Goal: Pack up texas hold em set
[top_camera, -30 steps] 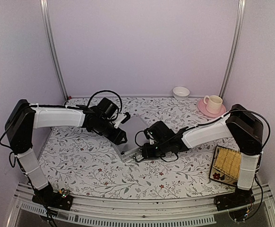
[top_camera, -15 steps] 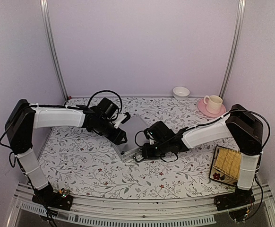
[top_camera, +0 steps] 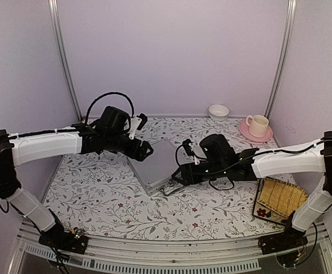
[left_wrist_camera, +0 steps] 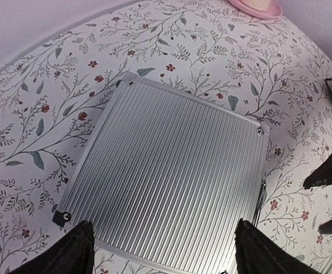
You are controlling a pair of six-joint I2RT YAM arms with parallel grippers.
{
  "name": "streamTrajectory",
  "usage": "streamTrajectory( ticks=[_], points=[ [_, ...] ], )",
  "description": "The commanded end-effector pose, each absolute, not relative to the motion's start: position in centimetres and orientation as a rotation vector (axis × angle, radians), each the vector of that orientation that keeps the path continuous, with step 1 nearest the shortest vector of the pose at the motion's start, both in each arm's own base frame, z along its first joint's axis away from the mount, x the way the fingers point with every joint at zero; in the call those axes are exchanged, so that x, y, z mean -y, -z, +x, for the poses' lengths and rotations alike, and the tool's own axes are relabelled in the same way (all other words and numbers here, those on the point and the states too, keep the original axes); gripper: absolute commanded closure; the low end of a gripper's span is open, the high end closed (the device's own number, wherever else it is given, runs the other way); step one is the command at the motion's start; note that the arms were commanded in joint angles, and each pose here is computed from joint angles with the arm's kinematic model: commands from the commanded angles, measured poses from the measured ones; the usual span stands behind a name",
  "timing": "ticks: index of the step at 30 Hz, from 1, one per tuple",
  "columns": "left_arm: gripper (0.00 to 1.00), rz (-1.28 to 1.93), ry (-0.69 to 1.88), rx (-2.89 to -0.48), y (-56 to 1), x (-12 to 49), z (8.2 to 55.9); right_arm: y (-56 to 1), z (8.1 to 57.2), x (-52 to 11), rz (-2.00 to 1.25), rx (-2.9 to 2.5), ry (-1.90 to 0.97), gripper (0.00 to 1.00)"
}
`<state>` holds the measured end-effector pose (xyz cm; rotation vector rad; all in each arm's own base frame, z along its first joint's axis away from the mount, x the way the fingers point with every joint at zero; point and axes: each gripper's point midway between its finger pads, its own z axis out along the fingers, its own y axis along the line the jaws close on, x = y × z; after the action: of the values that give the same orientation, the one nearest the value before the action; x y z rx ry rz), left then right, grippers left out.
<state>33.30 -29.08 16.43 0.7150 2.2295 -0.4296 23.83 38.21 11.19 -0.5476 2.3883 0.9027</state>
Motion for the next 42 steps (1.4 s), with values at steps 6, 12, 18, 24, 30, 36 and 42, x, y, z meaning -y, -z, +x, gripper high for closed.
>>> streamTrajectory(
  ticks=[6,12,18,24,30,36,42],
  points=[
    [0.04,0.461,0.601,-2.085,-20.0,31.7,38.8,-16.7,30.6,-35.0,-0.410,-2.216,-0.902,0.17],
    [0.03,0.349,0.538,-2.131,-17.5,28.3,43.6,-15.7,37.5,-30.6,-0.274,-2.204,-0.796,0.15],
    [0.03,0.126,0.432,-2.100,-17.3,17.7,46.7,-14.9,43.1,-21.8,-0.099,-2.169,-0.636,0.15],
    [0.03,-0.188,0.251,-1.990,-16.9,2.4,45.8,-15.8,44.4,-10.7,0.065,-2.090,-0.483,0.15],
    [0.03,-0.486,-0.036,-1.793,-16.0,-8.4,40.4,-19.1,42.2,0.1,0.231,-1.890,-0.332,0.15],
    [0.03,-0.433,-0.102,-1.754,-14.6,-8.8,39.5,-18.9,39.5,6.7,0.347,-1.742,-0.171,0.15],
    [0.05,-0.355,-0.140,-1.717,-14.8,-7.9,40.0,-16.8,38.7,7.9,0.346,-1.675,-0.082,0.16]
  ],
)
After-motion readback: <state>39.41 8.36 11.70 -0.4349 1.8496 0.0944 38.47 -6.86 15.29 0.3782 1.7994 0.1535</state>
